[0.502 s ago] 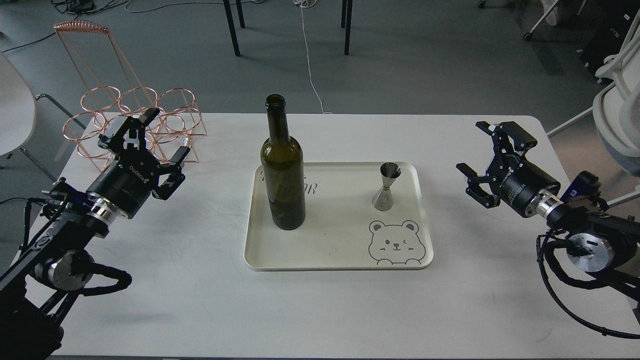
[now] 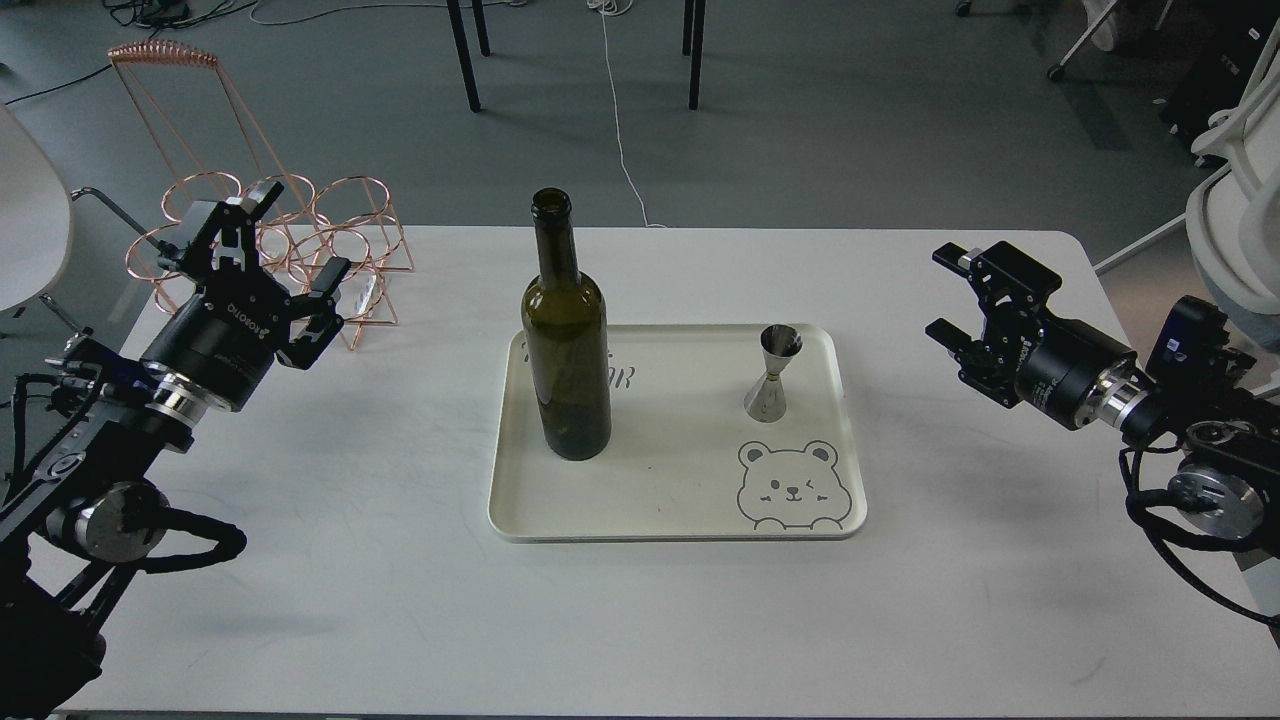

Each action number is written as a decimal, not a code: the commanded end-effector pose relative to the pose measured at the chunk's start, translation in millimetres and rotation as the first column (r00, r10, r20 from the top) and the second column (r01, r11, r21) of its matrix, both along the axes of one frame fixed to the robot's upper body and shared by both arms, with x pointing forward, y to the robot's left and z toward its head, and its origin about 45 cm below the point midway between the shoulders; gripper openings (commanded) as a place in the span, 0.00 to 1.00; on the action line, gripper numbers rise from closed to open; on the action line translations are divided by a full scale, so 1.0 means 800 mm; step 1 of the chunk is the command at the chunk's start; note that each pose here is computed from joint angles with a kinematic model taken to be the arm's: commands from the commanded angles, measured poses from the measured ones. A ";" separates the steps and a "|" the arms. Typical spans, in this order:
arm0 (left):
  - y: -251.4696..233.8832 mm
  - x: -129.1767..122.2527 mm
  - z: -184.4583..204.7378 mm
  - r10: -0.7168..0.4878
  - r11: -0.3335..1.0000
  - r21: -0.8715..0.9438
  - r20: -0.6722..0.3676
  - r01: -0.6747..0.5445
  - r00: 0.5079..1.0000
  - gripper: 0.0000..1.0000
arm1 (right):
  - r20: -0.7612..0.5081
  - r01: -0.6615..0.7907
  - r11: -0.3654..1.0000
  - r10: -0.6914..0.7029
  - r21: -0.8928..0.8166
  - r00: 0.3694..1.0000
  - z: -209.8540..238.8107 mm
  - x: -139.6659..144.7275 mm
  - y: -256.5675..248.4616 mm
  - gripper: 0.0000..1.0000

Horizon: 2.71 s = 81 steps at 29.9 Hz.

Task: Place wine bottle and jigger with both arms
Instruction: 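Move the right gripper toward the metal jigger on the tray, then grasp the metal jigger with the right gripper and lift it, then carry the jigger off the tray and set it on the table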

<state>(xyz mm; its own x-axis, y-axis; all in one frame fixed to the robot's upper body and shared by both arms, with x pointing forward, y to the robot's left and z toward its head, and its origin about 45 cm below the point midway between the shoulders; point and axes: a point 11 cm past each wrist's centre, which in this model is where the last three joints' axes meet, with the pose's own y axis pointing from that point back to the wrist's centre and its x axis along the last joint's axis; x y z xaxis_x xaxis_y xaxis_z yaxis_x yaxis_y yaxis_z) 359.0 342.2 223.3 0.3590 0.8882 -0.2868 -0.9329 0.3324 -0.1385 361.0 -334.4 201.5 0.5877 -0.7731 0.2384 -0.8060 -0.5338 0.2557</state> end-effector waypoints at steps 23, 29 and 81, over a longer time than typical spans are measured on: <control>-0.023 0.002 0.025 -0.007 0.998 -0.055 0.097 0.012 0.995 0.98 | 0.308 -0.155 0.542 0.663 -0.826 0.683 -0.134 -0.024 0.098 0.95; -0.021 0.002 0.028 -0.001 0.998 -0.058 0.104 0.007 0.995 0.98 | 0.330 -0.132 0.541 0.669 -0.830 0.666 -0.139 0.003 0.140 0.93; -0.026 0.003 0.040 -0.022 0.998 -0.061 0.131 0.030 0.991 0.98 | 0.338 0.123 0.507 0.357 -0.853 0.871 -0.086 -0.005 -0.093 0.12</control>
<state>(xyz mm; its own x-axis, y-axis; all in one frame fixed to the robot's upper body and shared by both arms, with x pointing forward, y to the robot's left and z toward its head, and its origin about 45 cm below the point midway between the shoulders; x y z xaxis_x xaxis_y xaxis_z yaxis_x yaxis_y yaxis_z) 362.4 322.5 253.2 0.4146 0.8615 -0.2931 -0.8996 0.3395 -0.2745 360.2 -399.7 139.4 0.2904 0.0007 0.9569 -0.8832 -0.3847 0.2683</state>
